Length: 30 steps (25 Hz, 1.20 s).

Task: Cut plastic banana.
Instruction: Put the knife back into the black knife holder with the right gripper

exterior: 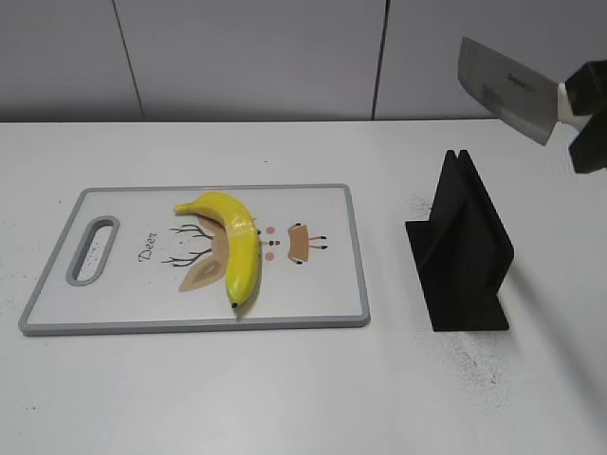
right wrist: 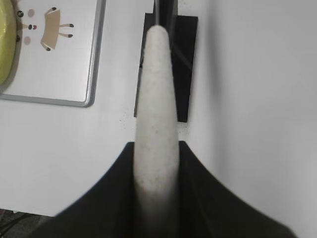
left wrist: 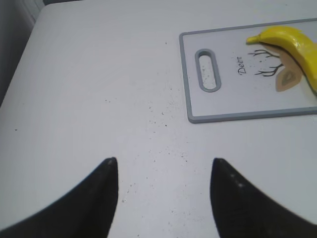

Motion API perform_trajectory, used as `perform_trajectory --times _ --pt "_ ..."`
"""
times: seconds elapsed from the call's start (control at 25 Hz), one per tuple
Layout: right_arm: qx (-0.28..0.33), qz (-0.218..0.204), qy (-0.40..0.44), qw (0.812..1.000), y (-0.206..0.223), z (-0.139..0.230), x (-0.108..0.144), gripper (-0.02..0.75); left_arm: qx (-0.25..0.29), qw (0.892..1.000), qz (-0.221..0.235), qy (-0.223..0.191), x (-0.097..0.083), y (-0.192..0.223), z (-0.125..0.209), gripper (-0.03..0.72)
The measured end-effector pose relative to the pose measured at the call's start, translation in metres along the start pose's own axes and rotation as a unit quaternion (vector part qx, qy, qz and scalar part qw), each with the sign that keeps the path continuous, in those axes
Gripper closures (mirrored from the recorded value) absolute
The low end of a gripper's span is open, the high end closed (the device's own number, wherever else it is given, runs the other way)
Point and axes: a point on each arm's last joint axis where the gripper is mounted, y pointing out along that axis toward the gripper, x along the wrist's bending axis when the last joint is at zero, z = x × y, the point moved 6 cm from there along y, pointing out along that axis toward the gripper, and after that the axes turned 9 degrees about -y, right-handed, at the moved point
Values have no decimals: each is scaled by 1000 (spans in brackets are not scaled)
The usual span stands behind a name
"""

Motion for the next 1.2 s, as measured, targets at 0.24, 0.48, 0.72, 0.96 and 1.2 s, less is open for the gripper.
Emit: perform_trajectory --times 0.24,0.48,0.72,0.96,1.2 --pt "17 3 26 1000 12 21 -4 578 -12 999 22 22 0 -1 14 127" --pt "-5 -1 54 999 21 20 -3 578 15 1000 13 8 3 16 34 127" --pt "-6 -2 61 998 38 12 -2 579 -17 1000 12 -2 3 28 29 127" --pt "23 6 62 998 68 11 -3 578 -23 1000 11 -3 3 28 28 127" --pt "51 17 57 997 89 14 -5 578 -23 1000 12 -3 3 29 28 136"
